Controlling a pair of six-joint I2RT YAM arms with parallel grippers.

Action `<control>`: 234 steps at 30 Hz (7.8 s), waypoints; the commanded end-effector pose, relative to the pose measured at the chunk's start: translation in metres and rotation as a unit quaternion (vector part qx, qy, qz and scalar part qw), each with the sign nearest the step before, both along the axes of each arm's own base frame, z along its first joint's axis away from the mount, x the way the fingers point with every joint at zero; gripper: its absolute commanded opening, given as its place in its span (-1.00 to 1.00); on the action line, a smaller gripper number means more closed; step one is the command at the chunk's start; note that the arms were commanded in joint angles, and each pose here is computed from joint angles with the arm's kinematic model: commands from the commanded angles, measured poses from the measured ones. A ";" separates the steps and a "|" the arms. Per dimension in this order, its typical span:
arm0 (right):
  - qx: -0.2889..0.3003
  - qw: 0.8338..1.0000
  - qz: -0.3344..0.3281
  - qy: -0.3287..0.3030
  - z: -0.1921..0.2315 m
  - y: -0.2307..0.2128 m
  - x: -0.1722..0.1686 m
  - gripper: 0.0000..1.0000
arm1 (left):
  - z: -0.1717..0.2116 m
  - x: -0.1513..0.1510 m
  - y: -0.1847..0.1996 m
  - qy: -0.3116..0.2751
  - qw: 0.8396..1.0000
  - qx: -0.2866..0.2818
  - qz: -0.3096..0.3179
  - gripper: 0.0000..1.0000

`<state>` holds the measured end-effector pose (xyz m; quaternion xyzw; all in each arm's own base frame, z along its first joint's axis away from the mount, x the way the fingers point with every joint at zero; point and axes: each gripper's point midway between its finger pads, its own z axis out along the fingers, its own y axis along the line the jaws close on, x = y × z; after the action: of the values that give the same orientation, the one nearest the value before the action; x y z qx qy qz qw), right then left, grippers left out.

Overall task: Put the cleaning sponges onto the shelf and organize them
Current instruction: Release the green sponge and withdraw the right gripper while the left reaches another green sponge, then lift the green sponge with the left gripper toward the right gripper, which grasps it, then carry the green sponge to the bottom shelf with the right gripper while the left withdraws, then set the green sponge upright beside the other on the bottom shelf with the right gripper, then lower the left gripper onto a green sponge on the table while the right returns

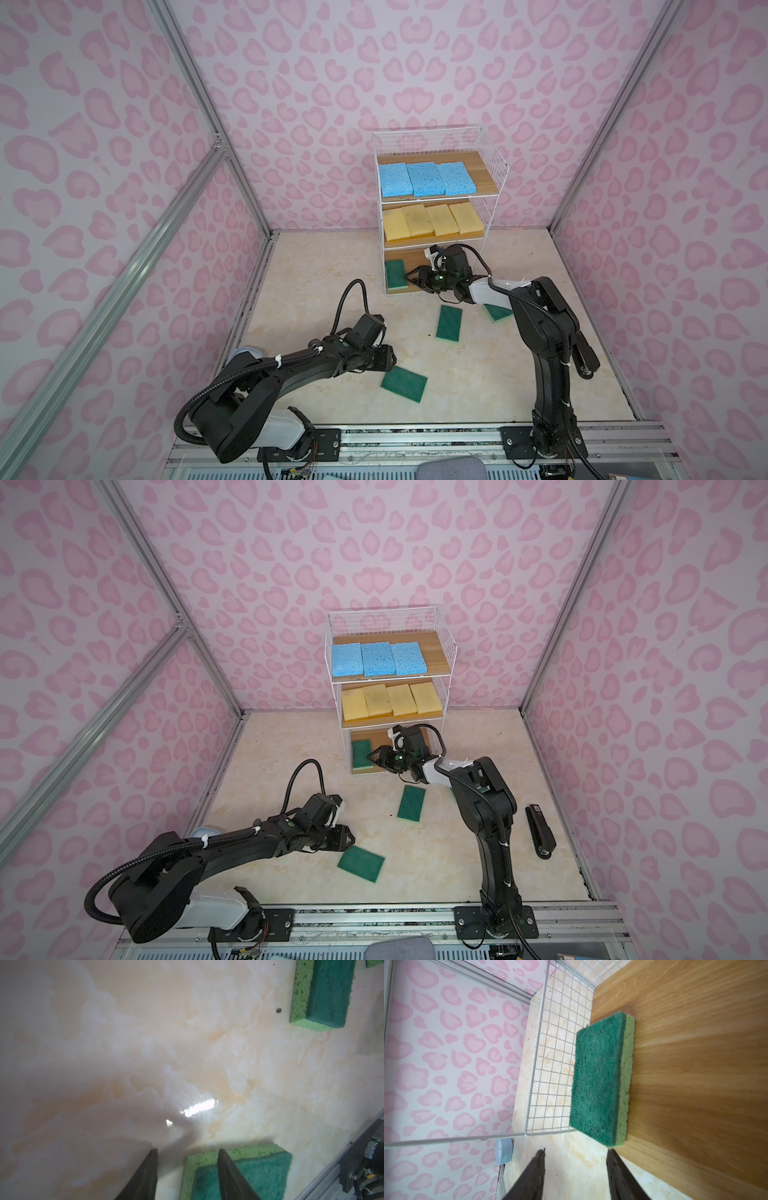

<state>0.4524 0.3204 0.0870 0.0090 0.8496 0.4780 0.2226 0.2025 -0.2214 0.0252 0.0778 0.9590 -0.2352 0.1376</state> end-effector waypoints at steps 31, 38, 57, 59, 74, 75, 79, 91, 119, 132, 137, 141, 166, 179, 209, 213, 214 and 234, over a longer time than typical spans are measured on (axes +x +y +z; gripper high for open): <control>0.009 0.999 0.008 -0.049 0.048 -0.017 -0.088 0.04 | 0.005 -0.027 0.002 -0.025 0.999 -0.044 -0.021 0.01; -0.015 0.998 0.006 -0.057 0.052 -0.030 -0.103 0.05 | -0.004 -0.029 -0.007 -0.022 0.999 -0.023 -0.032 -0.54; -0.033 0.995 0.057 -0.074 0.059 -0.066 -0.152 0.38 | 0.086 0.034 -0.059 -0.098 0.989 -0.065 -0.087 -0.92; -0.030 0.994 0.072 -0.075 0.059 -0.066 -0.159 0.41 | 0.096 0.042 -0.061 -0.100 0.988 -0.077 -0.092 -0.92; 0.018 0.989 0.129 -0.070 0.059 -0.054 -0.178 -0.03 | 0.145 0.063 -0.068 -0.102 0.975 -0.155 -0.121 -0.92; 0.022 0.989 0.128 -0.070 0.059 -0.053 -0.177 -0.09 | 0.145 0.063 -0.068 -0.102 0.975 -0.155 -0.122 -0.92; 0.029 0.990 0.119 -0.067 0.060 -0.053 -0.173 -0.50 | 0.145 0.066 -0.068 -0.102 0.976 -0.151 -0.121 -0.89; 0.062 0.996 0.043 -0.051 0.054 -0.063 -0.137 -0.71 | 0.134 0.096 -0.007 -0.147 0.987 -0.068 0.015 0.40; 0.097 0.932 -0.331 -0.115 0.025 -0.095 0.016 -0.77 | 0.118 0.037 0.054 -0.184 0.978 -0.060 0.082 0.39; 0.049 0.934 -0.336 -0.111 -0.002 -0.069 0.051 -0.76 | 0.110 0.026 0.052 -0.181 0.978 -0.069 0.077 0.38; 0.034 0.932 -0.346 -0.104 -0.011 -0.071 0.058 -0.75 | 0.111 0.025 0.053 -0.181 0.978 -0.069 0.077 0.37; 0.017 0.931 -0.351 -0.097 -0.020 -0.071 0.058 -0.74 | 0.111 0.024 0.053 -0.181 0.978 -0.067 0.078 0.38; 0.014 0.947 -0.310 -0.085 -0.020 -0.057 0.044 -0.05 | 0.110 0.028 0.050 -0.170 0.980 -0.067 0.084 0.38; -0.017 0.951 -0.288 -0.110 0.011 -0.066 0.038 0.13 | 0.113 0.030 0.042 -0.171 0.980 -0.066 0.077 0.38; -0.054 0.964 -0.259 -0.031 0.037 -0.226 -0.133 0.04 | 0.071 0.121 -0.131 -0.158 0.985 -0.060 0.039 0.23; -0.050 0.959 -0.277 -0.024 0.034 -0.241 -0.147 0.04 | 0.053 0.127 -0.147 -0.143 0.987 -0.051 0.042 0.15; -0.051 0.959 -0.279 -0.024 0.034 -0.243 -0.150 0.04 | 0.049 0.128 -0.151 -0.139 0.988 -0.052 0.041 0.13; -0.046 0.975 -0.216 0.002 0.023 -0.227 -0.163 0.08 | 0.013 0.125 -0.177 -0.108 0.993 -0.032 0.028 -0.79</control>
<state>0.2939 0.0834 0.1128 0.2095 0.8414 0.3679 0.3359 0.3283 -0.3991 0.0315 0.0736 0.9341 -0.2465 0.2476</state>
